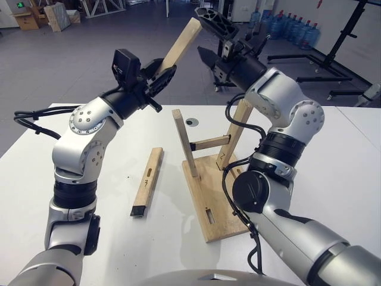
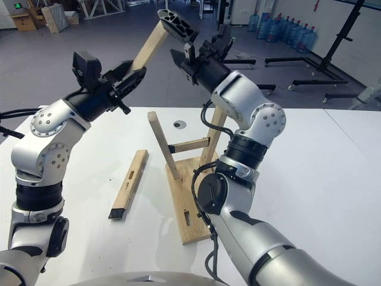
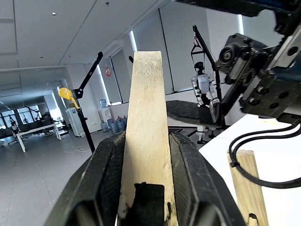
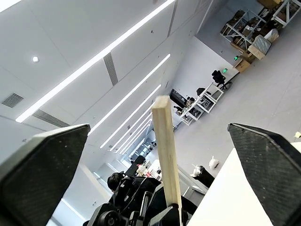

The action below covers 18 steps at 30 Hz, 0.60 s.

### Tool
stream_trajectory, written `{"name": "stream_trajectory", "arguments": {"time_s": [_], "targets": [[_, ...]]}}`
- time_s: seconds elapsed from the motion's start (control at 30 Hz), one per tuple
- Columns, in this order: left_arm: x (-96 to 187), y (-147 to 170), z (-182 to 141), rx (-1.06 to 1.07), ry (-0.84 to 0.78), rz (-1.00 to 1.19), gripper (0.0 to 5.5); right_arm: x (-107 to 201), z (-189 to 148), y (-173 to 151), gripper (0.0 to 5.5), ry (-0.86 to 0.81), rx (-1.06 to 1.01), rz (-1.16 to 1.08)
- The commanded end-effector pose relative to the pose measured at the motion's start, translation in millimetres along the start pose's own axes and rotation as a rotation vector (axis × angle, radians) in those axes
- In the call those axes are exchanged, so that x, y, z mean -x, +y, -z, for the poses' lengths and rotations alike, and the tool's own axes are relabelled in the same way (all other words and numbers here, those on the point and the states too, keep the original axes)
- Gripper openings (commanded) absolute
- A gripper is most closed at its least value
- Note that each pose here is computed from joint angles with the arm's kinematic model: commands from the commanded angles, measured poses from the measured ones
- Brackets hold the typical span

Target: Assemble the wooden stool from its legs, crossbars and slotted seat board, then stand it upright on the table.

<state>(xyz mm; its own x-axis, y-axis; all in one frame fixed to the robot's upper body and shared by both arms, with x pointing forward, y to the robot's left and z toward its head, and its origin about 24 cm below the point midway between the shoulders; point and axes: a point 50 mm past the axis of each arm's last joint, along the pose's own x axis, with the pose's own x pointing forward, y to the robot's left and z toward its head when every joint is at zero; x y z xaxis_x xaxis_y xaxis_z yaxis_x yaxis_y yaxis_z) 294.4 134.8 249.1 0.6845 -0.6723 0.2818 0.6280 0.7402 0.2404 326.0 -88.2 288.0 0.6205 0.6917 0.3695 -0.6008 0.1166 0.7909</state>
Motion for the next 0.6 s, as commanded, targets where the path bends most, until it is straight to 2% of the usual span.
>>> {"name": "stream_trajectory", "arguments": {"time_s": [0.03, 0.17, 0.6], "targets": [[-0.4, -9.2, 4.7, 0.015, 0.019, 0.016, 1.26, -9.5, 13.4, 2.3, 5.4, 0.008, -0.029, 0.001], [-2.0, -14.8, 6.4, 0.014, 0.022, 0.03, 1.26, -14.0, 19.3, 0.9, 5.4, 0.008, -0.037, 0.017], [-0.8, -13.7, 5.4, 0.002, 0.018, 0.021, 1.26, -14.9, 21.3, -2.9, 3.02, -0.016, -0.053, 0.048]]}}
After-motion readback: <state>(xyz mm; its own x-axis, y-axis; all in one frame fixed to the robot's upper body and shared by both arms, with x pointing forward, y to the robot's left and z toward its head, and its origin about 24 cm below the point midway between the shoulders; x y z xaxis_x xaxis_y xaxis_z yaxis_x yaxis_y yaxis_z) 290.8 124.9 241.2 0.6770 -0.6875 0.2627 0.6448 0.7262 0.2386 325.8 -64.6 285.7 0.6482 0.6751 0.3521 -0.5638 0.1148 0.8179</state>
